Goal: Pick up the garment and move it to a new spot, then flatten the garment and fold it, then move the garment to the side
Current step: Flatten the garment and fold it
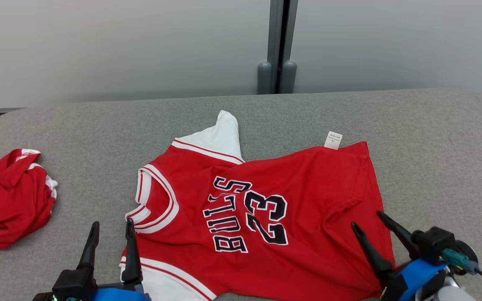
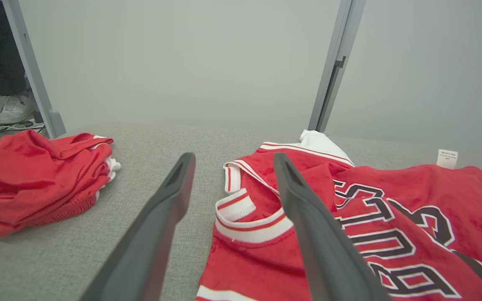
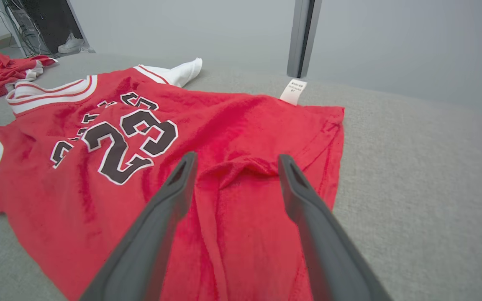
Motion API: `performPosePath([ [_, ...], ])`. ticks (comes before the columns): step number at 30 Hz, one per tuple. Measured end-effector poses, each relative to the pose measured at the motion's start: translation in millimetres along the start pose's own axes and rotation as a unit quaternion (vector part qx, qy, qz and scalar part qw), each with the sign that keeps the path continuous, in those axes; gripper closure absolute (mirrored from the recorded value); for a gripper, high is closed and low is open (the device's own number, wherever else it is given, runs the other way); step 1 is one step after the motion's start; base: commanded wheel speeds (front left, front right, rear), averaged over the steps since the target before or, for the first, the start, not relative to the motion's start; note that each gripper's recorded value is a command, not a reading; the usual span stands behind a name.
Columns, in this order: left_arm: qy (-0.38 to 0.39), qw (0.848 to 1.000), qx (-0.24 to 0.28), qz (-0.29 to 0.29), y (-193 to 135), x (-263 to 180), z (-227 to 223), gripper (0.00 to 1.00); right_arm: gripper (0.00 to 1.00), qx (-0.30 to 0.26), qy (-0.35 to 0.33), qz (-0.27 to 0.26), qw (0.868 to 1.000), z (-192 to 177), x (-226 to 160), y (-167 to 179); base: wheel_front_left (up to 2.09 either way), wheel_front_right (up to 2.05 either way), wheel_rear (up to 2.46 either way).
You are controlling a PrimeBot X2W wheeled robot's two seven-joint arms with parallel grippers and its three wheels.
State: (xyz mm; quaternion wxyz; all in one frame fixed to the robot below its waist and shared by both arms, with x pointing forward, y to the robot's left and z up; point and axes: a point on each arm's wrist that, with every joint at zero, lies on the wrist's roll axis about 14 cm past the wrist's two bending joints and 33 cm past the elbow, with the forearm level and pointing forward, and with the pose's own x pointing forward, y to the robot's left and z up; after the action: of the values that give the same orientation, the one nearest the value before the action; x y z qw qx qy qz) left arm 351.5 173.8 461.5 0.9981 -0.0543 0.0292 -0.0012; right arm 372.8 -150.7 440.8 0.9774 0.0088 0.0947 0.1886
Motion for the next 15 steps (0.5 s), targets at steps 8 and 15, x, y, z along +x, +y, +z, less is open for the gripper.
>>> performPosePath([
  [8, -0.006, 1.0, 0.003, 0.001, 0.6, 6.6, 4.0, 0.0, 0.0, -0.044, 0.015, 0.015, 0.999, 6.8, 45.6, 4.8, 0.0, 0.0, 0.0],
  [15, -0.003, 1.0, -0.001, 0.014, 6.5, 3.9, 1.9, 0.0, 0.0, -0.026, 0.085, 0.018, 0.996, -27.9, 60.0, 13.3, 0.0, 0.0, 0.0],
])
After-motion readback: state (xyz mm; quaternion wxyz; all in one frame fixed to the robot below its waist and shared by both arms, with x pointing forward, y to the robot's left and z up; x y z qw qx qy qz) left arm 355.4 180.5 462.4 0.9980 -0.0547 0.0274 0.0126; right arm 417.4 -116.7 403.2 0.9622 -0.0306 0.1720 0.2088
